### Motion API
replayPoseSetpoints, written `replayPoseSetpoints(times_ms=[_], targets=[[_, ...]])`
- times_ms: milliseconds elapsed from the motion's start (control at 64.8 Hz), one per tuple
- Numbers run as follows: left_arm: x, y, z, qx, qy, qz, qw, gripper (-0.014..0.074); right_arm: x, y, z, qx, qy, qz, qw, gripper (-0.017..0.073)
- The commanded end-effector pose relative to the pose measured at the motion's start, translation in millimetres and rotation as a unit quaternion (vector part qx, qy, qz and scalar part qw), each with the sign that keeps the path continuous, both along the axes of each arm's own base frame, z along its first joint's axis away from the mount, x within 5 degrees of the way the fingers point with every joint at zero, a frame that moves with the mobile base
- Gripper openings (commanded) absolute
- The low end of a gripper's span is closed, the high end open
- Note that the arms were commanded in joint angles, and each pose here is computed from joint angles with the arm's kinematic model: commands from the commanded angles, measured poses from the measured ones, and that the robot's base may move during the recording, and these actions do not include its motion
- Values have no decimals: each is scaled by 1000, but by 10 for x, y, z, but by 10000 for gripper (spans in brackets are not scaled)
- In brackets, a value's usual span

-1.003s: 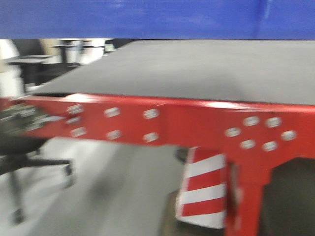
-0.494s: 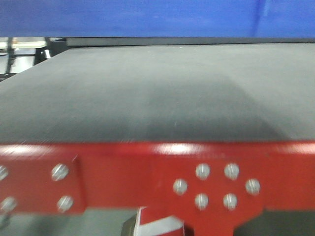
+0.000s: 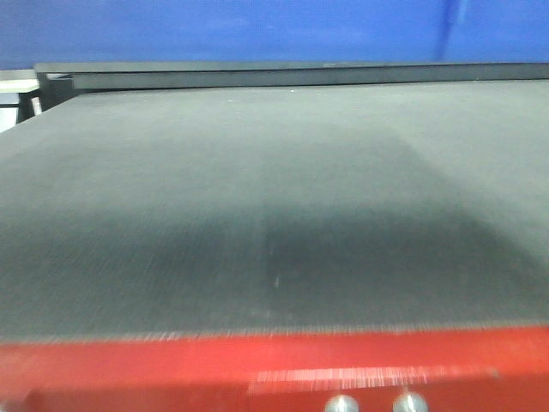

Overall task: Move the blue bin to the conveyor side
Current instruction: 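Carry the blue bin over the grey conveyor belt on the red table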

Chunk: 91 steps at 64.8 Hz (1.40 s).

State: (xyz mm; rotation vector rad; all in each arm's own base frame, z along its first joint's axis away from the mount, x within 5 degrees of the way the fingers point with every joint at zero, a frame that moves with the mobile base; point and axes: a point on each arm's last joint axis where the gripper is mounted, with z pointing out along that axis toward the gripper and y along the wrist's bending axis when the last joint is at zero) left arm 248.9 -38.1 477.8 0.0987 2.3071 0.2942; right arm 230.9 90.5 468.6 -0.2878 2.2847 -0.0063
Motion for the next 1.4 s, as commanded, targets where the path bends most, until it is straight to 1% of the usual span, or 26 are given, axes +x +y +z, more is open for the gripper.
replayPoseSetpoints(times_ms=[0, 1389], targets=[[-19, -14, 134, 10, -53, -20, 998, -16, 24, 85, 246, 45, -118, 41, 991, -75], [-19, -14, 134, 10, -53, -20, 998, -16, 32, 92, 264, 49, -128, 43, 990, -75]])
